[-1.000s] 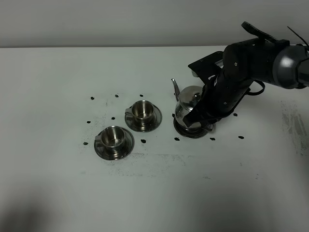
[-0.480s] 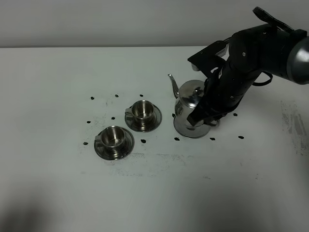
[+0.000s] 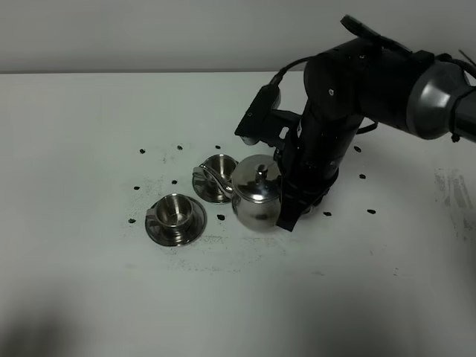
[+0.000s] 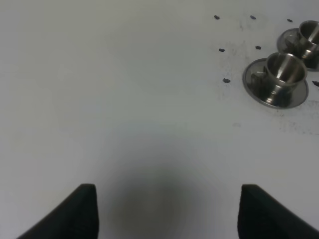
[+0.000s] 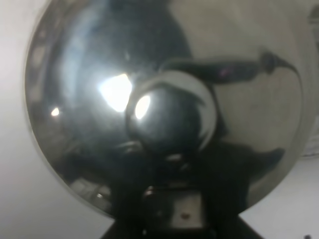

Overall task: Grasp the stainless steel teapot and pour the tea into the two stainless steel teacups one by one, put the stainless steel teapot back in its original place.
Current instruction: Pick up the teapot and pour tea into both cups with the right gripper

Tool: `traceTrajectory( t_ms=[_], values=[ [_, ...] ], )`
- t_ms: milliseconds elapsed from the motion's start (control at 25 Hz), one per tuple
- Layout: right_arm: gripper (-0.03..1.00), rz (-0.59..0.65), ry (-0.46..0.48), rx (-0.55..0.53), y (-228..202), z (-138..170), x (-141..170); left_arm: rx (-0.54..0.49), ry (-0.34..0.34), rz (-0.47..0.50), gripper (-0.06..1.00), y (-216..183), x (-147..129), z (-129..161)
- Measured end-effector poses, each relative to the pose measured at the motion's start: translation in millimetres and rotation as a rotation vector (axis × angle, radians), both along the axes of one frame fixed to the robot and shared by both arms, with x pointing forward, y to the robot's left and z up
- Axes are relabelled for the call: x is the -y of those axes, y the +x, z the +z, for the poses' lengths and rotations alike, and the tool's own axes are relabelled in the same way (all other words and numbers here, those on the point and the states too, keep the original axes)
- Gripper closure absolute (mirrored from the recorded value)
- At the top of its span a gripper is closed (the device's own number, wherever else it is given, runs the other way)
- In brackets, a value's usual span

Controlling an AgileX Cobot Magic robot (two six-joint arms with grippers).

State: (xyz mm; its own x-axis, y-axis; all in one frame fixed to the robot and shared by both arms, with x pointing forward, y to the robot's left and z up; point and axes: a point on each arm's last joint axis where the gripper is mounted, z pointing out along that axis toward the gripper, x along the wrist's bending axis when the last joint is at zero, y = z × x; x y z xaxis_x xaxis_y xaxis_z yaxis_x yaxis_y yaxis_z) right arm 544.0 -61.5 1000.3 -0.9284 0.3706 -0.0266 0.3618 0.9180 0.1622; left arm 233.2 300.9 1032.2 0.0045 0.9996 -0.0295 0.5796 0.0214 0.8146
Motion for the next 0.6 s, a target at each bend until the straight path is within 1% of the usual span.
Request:
traceTrajectory(
  t_ms=[240, 360, 600],
  values=[
    [0.79, 0.146, -0.023, 0.084, 9.7, 27.5, -2.5, 0.0, 0.0, 0.0, 0.37, 0.0, 0.0, 0.0],
    [0.79, 0.213, -0.031, 0.094, 9.9, 29.3, -2.7, 0.0, 0.0, 0.0, 0.37, 0.0, 0.0, 0.0],
    [0.79, 0.289, -0.049, 0.102, 6.5, 29.2, -6.2, 0.0, 0.0, 0.0, 0.37, 0.0, 0.0, 0.0]
  ],
)
